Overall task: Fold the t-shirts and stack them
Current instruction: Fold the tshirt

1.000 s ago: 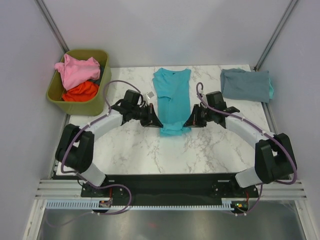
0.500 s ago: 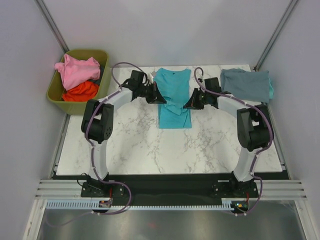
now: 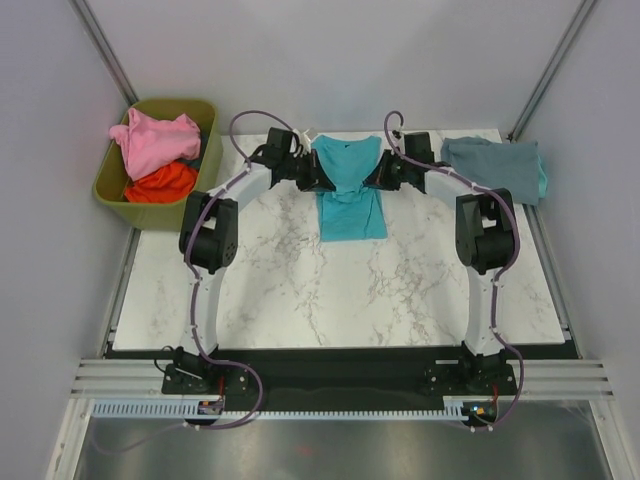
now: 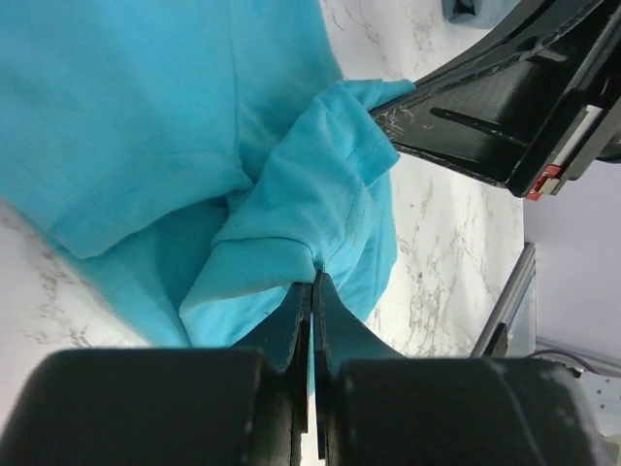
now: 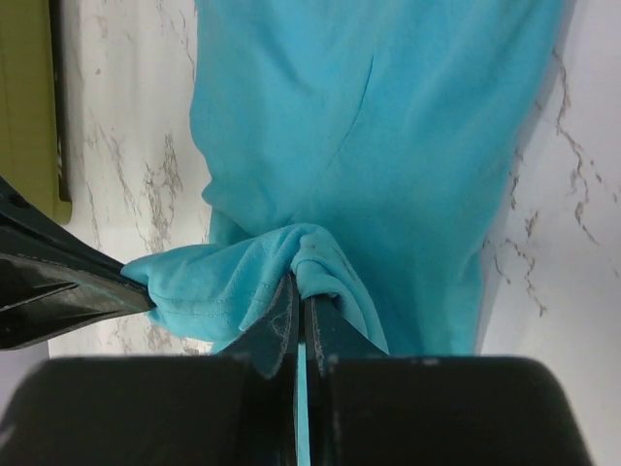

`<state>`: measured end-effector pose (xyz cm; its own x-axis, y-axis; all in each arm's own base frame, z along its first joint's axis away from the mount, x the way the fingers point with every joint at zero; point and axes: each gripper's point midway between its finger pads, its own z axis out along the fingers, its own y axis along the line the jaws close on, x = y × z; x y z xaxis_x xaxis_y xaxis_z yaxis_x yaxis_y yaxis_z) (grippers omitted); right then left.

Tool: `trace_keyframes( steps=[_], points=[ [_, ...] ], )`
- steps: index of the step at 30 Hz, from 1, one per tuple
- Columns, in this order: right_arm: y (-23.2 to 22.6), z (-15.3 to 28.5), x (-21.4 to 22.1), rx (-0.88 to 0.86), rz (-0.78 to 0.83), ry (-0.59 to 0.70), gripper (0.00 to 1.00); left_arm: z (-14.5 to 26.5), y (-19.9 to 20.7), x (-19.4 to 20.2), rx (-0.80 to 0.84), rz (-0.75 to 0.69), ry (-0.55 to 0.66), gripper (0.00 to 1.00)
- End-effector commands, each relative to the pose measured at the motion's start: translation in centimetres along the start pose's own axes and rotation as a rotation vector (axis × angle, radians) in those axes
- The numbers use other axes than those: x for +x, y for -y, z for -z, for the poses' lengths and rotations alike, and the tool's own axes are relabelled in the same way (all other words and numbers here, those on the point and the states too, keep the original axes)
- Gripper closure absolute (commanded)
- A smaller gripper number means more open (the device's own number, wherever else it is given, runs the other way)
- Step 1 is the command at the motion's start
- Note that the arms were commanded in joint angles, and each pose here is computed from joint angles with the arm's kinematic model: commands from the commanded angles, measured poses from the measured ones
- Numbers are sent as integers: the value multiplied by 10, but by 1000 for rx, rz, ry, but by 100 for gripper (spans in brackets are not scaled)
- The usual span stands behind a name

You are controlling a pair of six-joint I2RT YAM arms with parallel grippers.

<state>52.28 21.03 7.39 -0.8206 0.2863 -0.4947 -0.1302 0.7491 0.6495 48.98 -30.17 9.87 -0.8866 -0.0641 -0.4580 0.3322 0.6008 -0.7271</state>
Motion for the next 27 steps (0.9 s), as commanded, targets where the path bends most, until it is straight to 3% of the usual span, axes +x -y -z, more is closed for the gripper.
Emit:
trace_keyframes(
  steps=[1,5,7,8,9,10,11,12,15,20,27],
  points=[
    [-9,-8,-26,-31,33,67,100,0,-15,-22,-34,-68,50,98],
    [-2,-15,-25,-21,33,72,100,-4,-25,-45,-75,-109,98,98],
    [-1,-16,-25,-25,38,76,98,-8,-31,-50,-95,-123,112,85],
    [-2,-17,-25,-34,51,75,89,-8,-32,-57,-112,-157,130,69],
    [-4,-15,-27,-36,86,81,63,-7,-30,-59,-118,-171,134,59],
    [-4,-13,-30,-30,103,91,52,-3,-24,-63,-120,-191,144,50],
    [-11,-6,-36,-34,124,105,41,2,-21,-67,-130,-211,151,35],
    [-11,0,-39,-30,154,109,29,8,-17,-66,-137,-210,142,29],
    [-16,24,-48,-26,162,128,22,30,2,-63,-126,-206,137,26],
    [-1,70,-42,-14,103,115,21,64,20,-23,-73,-57,65,26],
    [25,86,30,-27,-13,-63,22,74,17,52,-13,167,-81,26]
  ],
)
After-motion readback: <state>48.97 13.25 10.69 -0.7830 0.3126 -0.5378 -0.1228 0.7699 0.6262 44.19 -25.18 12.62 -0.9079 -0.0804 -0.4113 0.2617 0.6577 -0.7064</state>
